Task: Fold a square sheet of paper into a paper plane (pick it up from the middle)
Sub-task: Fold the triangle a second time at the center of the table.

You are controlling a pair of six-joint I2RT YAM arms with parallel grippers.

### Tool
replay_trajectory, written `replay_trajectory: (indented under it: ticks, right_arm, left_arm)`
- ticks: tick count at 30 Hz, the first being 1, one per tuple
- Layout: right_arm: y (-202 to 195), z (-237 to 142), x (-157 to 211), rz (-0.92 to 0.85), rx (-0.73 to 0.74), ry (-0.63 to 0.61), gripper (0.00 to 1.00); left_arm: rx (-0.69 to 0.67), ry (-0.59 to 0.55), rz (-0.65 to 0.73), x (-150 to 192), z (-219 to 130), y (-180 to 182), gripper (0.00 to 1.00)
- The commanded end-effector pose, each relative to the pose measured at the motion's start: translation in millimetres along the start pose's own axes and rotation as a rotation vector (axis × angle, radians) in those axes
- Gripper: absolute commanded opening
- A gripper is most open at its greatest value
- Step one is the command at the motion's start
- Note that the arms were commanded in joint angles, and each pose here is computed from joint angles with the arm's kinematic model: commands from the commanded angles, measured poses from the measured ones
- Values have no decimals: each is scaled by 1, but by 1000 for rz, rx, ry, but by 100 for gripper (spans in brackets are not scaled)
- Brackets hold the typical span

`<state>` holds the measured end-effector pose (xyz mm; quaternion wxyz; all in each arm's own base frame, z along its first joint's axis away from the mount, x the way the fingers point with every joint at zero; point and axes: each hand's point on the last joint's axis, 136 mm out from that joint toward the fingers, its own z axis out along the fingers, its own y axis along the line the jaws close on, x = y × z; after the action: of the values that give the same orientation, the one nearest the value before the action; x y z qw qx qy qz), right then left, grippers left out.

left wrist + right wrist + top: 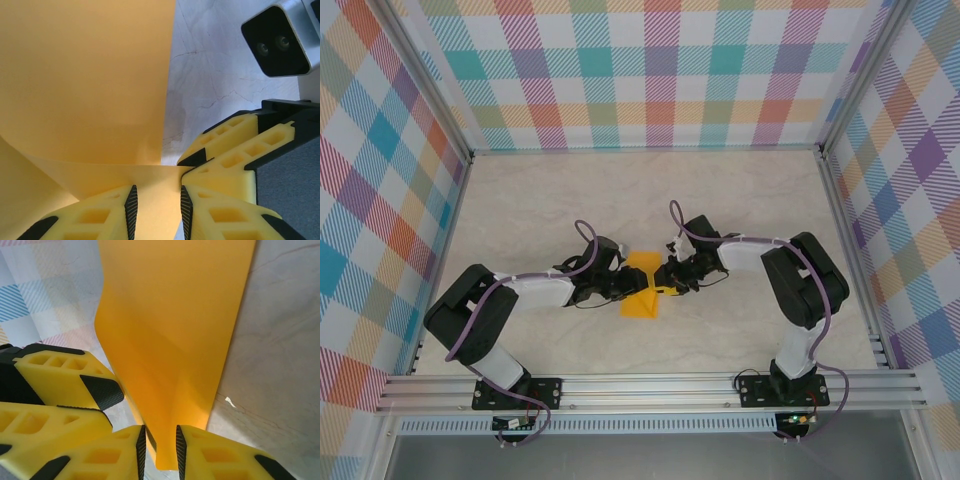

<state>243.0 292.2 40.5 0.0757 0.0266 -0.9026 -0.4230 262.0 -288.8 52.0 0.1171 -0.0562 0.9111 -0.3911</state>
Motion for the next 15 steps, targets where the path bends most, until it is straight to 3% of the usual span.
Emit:
replay_trajectory:
  ticks: [1,6,15]
  right_arm:
    - [11,3,-7,-51,-34,-1,21]
    - [5,2,-12,-53,7,-32,10]
    - [-6,5,-20,-61,68,-50,9]
  left_arm:
    - [-6,3,3,-2,2,-2,31]
    - [5,6,4,-2,2,-5,30]
    - [55,7,19,-5,0,-18,31]
